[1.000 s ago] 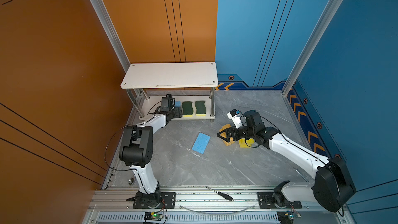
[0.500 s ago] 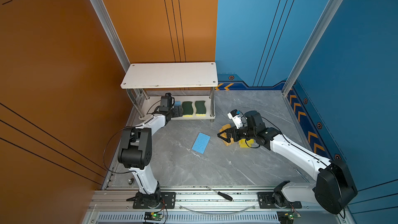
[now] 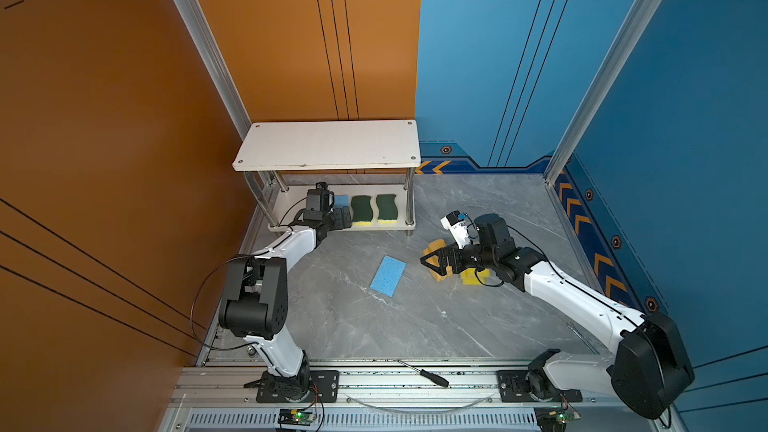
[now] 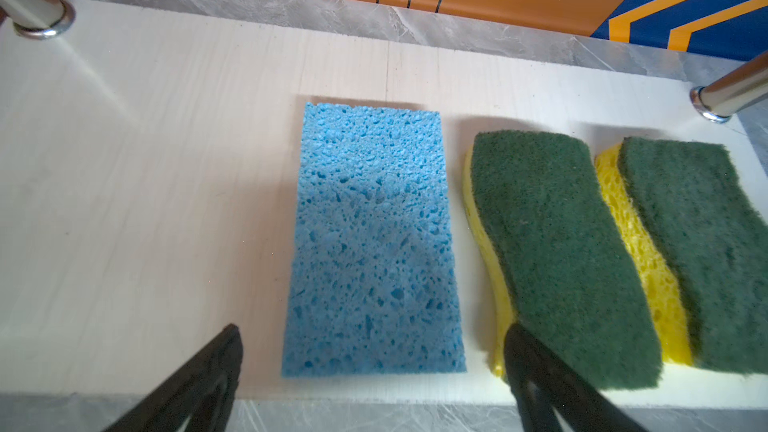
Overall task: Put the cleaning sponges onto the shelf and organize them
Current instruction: 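Open the left gripper and withdraw it toward the blue sponge on the table, then lower the left gripper onto the blue sponge on the table and close, then lift the blue sponge with the left gripper and carry it to the lower shelf, then lower the blue sponge beside the other blue sponge and release it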
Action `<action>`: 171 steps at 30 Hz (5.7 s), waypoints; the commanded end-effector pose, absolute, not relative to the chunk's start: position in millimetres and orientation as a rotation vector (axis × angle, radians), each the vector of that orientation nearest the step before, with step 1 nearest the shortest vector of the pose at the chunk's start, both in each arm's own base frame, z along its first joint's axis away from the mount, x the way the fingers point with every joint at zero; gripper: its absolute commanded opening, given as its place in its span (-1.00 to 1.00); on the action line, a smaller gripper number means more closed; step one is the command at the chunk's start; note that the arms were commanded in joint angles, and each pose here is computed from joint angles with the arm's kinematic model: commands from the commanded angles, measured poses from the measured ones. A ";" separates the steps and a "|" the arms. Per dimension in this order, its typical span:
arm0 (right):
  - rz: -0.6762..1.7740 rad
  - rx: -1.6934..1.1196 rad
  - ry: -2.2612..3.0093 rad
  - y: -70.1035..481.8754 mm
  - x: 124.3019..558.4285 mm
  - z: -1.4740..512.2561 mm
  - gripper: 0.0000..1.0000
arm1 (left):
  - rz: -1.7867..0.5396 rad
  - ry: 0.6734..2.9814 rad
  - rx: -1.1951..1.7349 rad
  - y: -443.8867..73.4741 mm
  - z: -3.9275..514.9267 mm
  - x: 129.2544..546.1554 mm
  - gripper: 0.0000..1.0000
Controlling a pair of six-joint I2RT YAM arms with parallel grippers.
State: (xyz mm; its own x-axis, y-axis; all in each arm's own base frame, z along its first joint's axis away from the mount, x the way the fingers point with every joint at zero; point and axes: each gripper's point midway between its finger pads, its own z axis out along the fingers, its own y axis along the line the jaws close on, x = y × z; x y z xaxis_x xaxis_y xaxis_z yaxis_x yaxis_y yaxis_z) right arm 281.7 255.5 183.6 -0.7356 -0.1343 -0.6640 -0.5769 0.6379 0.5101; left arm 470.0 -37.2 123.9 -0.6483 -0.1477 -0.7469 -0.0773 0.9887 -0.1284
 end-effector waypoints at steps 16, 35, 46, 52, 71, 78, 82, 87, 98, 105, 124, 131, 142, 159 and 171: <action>0.995 -0.555 2.280 254.6 293.0 181.1 1.00 | -0.252 2.217 0.054 -109.7 157.6 377.9 0.95; 1.007 -0.521 2.282 241.6 307.2 180.4 1.00 | -0.340 2.386 0.397 -201.9 83.4 288.6 0.95; 1.001 -0.512 2.287 239.3 307.9 178.6 1.00 | -0.273 2.476 0.497 -225.8 47.3 272.7 0.95; 1.002 -0.508 2.291 238.8 307.9 177.1 1.00 | -0.235 2.483 0.487 -223.8 41.4 270.6 0.95; 1.012 -0.495 2.290 239.2 307.7 174.0 1.00 | -0.133 2.507 0.493 -214.5 32.4 277.7 0.95; 1.012 -0.492 2.288 238.7 307.1 174.3 1.00 | -0.120 2.520 0.506 -215.4 23.3 281.3 0.95; 1.008 -0.492 2.290 238.3 307.1 173.4 1.00 | -0.119 2.527 0.501 -212.6 20.4 280.6 0.96; 1.013 -0.491 2.286 239.4 308.7 174.3 1.00 | -0.115 2.539 0.496 -209.9 17.2 277.5 0.82; 1.020 -0.490 2.284 240.8 310.2 175.0 1.00 | -0.123 2.542 0.455 -211.2 19.0 279.7 0.31; 1.018 -0.492 2.282 240.7 310.1 175.5 1.00 | -0.119 2.482 0.392 -206.9 45.1 287.5 0.23; 1.027 -0.496 2.286 242.0 310.2 171.9 1.00 | -0.067 2.359 0.179 -135.8 130.8 303.4 0.25; 1.028 -0.495 2.285 242.0 310.2 171.7 1.00 | -0.045 2.274 0.070 -93.3 167.8 320.6 0.26; 1.015 -0.491 2.281 239.7 308.7 175.3 1.00 | -0.004 2.207 -0.019 -39.5 193.3 354.5 0.28; 0.976 -0.481 2.273 231.3 301.5 184.5 1.00 | 0.106 2.175 -0.068 29.2 174.4 408.9 0.32; 0.962 -0.475 2.268 228.0 298.2 188.3 1.00 | -0.007 2.108 -0.101 40.9 162.0 431.2 0.30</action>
State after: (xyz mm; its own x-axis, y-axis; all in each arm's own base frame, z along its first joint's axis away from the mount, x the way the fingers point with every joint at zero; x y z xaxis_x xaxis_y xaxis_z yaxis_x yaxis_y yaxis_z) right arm 302.9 234.4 190.0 -0.7378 -0.0838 -0.6698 -0.5493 0.6514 0.5235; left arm 420.1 46.8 153.5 -0.5625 -0.0699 -0.8238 -0.1110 0.9938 -0.0086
